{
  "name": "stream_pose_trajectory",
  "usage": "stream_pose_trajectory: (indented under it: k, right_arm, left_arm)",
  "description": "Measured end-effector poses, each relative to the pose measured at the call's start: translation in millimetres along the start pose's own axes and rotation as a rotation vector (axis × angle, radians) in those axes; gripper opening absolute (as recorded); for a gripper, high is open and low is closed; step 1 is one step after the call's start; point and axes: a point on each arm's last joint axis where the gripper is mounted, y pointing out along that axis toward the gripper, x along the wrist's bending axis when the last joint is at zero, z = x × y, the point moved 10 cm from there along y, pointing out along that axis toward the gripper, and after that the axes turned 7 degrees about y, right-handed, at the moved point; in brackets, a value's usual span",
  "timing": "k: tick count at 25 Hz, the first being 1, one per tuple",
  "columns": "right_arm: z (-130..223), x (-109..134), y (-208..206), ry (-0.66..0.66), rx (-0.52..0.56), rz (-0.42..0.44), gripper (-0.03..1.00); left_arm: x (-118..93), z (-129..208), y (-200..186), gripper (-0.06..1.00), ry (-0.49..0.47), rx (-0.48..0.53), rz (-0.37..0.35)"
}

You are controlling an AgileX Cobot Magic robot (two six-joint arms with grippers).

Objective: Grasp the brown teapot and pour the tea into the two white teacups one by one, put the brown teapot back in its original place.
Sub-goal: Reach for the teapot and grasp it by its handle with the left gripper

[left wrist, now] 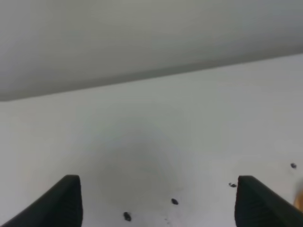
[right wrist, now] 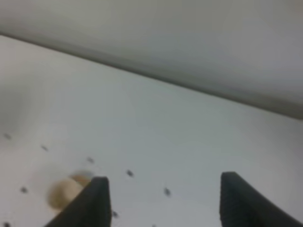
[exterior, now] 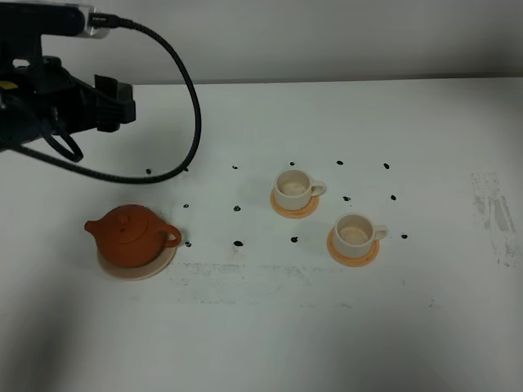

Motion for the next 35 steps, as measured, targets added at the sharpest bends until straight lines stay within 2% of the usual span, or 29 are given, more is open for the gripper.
stream_pose_trajectory:
  k: [4,8,12,14,19,22,24,26,31,35]
  right_arm:
    - [21,2,-53,0.004,-0.042,0.041,0.49]
    - [54,8,-98,0.006,-0.075,0.051,0.48]
    - [96,12,-127,0.018,-0.102,0.061,0.47]
    - [115,14,-140,0.027,-0.142,0.061,0.47]
    - [166,12,-171,0.045,-0.215,0.096,0.47]
    - [193,9,-183,0.044,-0.247,0.124,0.47]
    - [211,7,-188,0.041,-0.266,0.137,0.47]
    - [231,6,-190,0.041,-0.283,0.142,0.47]
    - [273,6,-185,0.055,-0.331,0.136,0.47]
    - [303,4,-173,0.074,-0.362,0.131,0.47]
  left_arm:
    - [-9,22,-15,0.63,0.052,-0.016,-0.033]
    - [-25,38,-17,0.63,0.141,0.012,-0.002]
    - [-50,41,-19,0.63,0.262,0.020,0.071]
    - [-65,42,-21,0.63,0.307,0.036,0.132]
    - [-100,30,-29,0.63,0.311,0.089,0.317]
    - [-116,26,-32,0.63,0.336,0.144,0.422]
    - [-120,24,-30,0.62,0.351,0.187,0.455]
    - [-120,25,-25,0.61,0.361,0.234,0.458]
    - [-119,33,-6,0.60,0.468,0.338,0.459]
    - [-127,38,6,0.60,0.546,0.374,0.474]
